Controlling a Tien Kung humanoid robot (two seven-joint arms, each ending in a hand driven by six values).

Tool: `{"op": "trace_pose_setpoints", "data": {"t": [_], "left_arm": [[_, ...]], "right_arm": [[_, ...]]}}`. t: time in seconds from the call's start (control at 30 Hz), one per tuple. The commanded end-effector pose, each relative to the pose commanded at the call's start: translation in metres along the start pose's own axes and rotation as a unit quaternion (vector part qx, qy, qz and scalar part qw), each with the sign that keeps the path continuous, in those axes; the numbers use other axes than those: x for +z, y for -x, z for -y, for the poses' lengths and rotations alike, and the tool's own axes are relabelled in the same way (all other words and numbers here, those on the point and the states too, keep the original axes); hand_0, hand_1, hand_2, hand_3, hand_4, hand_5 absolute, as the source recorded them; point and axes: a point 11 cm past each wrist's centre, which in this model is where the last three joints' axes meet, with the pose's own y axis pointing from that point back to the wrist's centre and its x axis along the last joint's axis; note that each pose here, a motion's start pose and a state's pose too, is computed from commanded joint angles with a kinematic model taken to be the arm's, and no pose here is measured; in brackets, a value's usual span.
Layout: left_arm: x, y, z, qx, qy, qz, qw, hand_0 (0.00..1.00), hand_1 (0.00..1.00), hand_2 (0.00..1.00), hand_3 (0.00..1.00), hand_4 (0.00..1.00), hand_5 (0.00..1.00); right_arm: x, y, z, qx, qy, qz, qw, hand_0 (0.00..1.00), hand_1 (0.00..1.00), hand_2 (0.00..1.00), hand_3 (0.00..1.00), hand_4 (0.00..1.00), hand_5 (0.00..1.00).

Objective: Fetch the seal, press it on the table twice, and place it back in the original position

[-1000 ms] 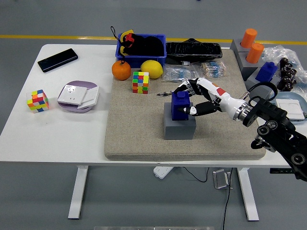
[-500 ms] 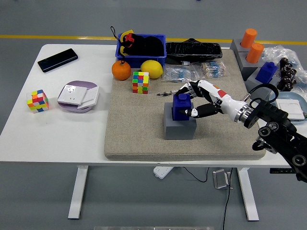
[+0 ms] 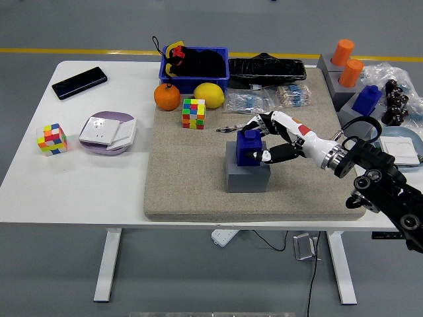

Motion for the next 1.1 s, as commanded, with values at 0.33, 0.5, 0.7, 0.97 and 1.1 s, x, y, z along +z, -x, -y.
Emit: {"op": "trace_pose_setpoints", "data": {"t": [0.33, 0.5, 0.7, 0.97, 1.1], "left_arm": [[0.000, 0.001, 0.000, -0.001, 0.000, 0.000, 1.000, 0.723, 0.696, 0.682, 0.751, 0.698, 0.250], [0.000, 0.001, 0.000, -0.001, 0.000, 0.000, 1.000, 0.724, 0.696, 0.682, 0.751, 0.698, 0.250], [0.000, 0.002, 0.000, -0.002, 0.000, 0.000, 1.000, 0.724, 0.695, 0.682, 0.750, 0.698, 0.250], [0.001, 0.001, 0.000, -0.002, 0.000, 0.000, 1.000, 0.724, 0.696, 0.682, 0.750, 0.698, 0.250], [0.001, 0.002, 0.000, -0.003, 0.001, -0.001, 1.000, 0.724, 0.695, 0.682, 0.750, 0.699, 0.250]], "right_arm": [[-0.001, -0.001, 0.000, 0.001, -0.004, -0.005, 1.000, 0.720, 0.726, 0.702, 0.776, 0.998, 0.002], [-0.001, 0.000, 0.000, -0.001, -0.004, -0.002, 1.000, 0.781, 0.791, 0.790, 0.834, 0.998, 0.045], [-0.002, 0.000, 0.000, -0.003, -0.005, 0.003, 1.000, 0.904, 0.889, 0.898, 0.907, 0.998, 0.275], [0.002, -0.008, -0.004, -0.002, 0.004, 0.011, 1.000, 0.933, 0.920, 0.925, 0.937, 0.998, 0.367], [0.006, -0.016, -0.010, 0.008, 0.009, 0.016, 1.000, 0.981, 0.970, 0.980, 0.997, 0.998, 0.495]]}}
